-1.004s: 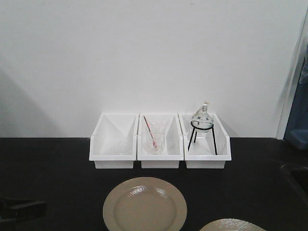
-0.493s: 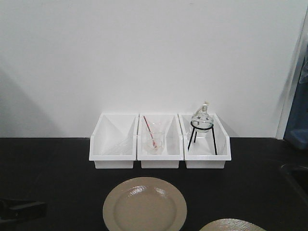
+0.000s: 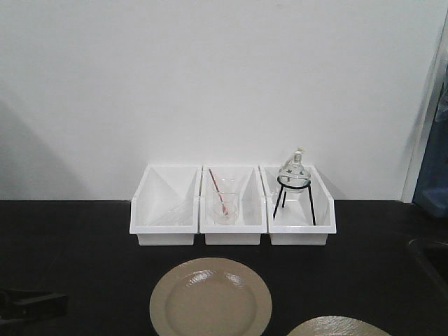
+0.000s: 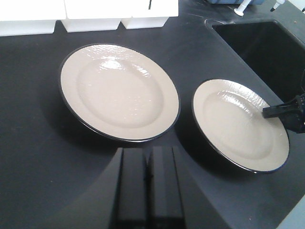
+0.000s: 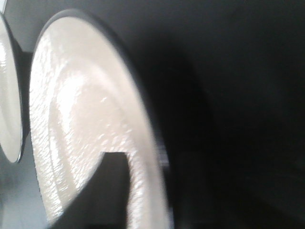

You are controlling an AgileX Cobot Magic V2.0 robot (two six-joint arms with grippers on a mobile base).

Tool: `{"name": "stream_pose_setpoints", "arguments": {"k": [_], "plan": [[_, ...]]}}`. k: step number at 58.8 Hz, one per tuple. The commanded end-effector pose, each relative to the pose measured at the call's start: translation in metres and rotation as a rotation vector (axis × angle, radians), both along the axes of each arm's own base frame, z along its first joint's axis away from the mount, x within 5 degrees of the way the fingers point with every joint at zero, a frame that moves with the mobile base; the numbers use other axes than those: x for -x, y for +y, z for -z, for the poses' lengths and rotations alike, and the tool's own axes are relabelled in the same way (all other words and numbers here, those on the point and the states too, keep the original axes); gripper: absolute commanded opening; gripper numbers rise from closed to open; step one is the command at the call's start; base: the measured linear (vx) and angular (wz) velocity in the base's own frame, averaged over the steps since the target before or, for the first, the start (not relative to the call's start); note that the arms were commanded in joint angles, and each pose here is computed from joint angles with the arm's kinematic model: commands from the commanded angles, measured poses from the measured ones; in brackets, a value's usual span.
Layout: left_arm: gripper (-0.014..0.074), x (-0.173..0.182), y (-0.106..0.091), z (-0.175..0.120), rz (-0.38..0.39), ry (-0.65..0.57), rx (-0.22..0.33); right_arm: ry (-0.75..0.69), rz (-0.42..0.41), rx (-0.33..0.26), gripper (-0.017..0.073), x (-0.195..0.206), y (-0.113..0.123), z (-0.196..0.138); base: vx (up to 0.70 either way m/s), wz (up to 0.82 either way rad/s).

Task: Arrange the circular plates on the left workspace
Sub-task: 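Grasp the rim of the other tan plate with the right gripper and lift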

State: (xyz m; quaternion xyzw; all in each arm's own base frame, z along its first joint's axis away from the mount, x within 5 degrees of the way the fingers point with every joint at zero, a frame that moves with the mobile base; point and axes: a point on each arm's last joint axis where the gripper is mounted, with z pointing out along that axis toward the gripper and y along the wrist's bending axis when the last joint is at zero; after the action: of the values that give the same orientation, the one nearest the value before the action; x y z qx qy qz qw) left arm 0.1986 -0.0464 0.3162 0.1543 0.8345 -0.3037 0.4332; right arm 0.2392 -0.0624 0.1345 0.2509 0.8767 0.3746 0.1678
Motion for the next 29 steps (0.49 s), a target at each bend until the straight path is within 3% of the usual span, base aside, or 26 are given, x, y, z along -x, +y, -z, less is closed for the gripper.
{"name": "stream_pose_setpoints", "arguments": {"k": [1,3,19,29], "plan": [[-0.0003,0.000,-0.001,-0.014,-0.019,-0.048,0.055,-0.066,-0.005,-0.042,0.0032,-0.004,0.002,-0.014,0.00,0.00],[-0.0003,0.000,-0.001,-0.014,-0.019,-0.048,0.055,-0.066,-0.005,-0.042,-0.0017,-0.004,0.002,-0.014,0.00,0.00],[-0.0003,0.000,-0.001,-0.014,-0.019,-0.048,0.055,-0.088,0.023,-0.095,-0.0008,-0.005,0.004,-0.024,0.00,0.00],[-0.0003,0.000,-0.001,-0.014,-0.018,-0.049,0.054,-0.185,0.103,-0.132,-0.0006,-0.008,0.005,-0.047,0.00,0.00]]}}
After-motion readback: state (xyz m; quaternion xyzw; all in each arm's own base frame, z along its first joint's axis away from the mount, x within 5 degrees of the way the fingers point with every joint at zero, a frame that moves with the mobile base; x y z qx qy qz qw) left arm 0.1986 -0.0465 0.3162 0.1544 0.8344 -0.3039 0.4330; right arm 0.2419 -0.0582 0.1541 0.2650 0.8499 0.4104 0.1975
